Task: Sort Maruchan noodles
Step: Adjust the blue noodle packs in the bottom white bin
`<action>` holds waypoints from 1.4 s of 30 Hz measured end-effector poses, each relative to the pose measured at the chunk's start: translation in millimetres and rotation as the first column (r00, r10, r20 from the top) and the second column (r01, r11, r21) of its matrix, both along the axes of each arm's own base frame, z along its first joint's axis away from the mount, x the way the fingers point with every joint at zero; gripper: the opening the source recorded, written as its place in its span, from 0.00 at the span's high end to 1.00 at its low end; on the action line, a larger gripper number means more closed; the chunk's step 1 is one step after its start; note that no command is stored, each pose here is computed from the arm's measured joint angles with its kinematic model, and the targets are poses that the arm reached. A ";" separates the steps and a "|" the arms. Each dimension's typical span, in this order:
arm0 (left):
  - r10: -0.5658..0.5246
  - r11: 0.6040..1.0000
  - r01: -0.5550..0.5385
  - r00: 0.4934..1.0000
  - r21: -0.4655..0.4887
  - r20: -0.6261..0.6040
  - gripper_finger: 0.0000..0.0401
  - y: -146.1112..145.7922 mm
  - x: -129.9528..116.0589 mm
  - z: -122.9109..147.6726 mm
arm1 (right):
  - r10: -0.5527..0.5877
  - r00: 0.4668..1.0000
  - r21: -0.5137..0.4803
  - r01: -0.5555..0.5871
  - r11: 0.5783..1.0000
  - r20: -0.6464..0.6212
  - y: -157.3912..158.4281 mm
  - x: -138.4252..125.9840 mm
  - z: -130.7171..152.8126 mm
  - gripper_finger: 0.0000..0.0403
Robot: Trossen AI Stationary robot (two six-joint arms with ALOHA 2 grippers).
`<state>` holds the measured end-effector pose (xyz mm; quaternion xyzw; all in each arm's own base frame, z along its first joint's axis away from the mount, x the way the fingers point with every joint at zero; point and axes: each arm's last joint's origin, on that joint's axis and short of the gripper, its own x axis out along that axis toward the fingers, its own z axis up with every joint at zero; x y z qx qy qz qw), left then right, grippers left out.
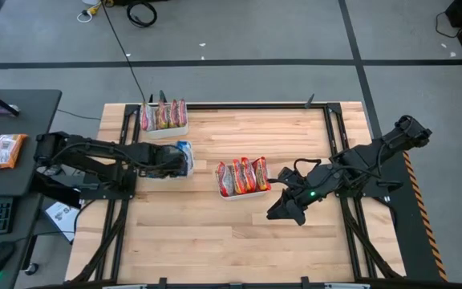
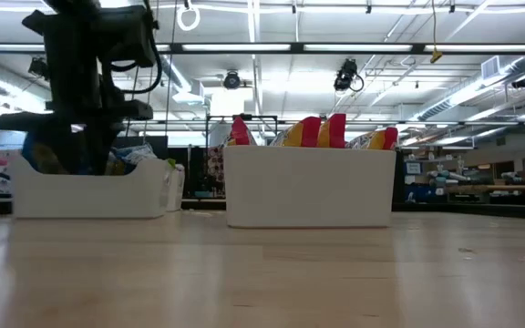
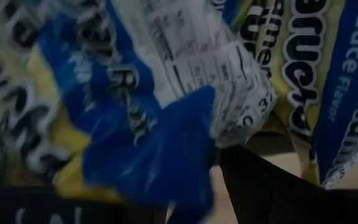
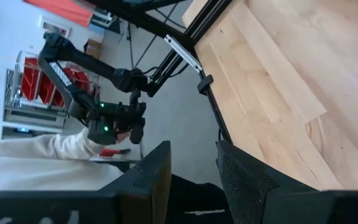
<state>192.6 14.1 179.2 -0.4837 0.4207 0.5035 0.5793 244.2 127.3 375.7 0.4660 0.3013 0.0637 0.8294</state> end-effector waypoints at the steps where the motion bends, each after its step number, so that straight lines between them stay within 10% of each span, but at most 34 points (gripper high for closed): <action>1: 0.028 0.999 -0.028 1.000 0.026 -0.005 0.65 1.9 -1.6 -1.8 | -0.007 1.000 0.004 0.007 1.000 -0.002 0.8 -0.4 0.0 0.66; 17: -0.131 0.950 0.070 0.974 -0.304 -0.186 0.65 -4.2 -24.9 -10.7 | -0.076 0.997 0.004 0.076 0.997 0.013 10.6 -5.8 0.8 0.66; 23: -0.175 0.926 0.145 0.983 -0.347 -0.056 0.65 -12.7 -19.0 14.8 | -0.077 0.997 0.008 0.077 0.997 0.012 10.8 -5.8 0.9 0.66; 31: -0.193 0.973 0.196 0.980 -0.121 0.040 0.65 -14.0 -5.3 68.3 | -0.070 0.997 0.022 0.070 0.997 0.012 11.3 -5.7 1.5 0.66; 42: -0.085 0.980 0.082 0.996 0.183 0.011 0.65 -3.8 -5.8 54.2 | -0.058 0.998 0.027 0.058 0.998 0.009 11.4 -5.7 1.5 0.66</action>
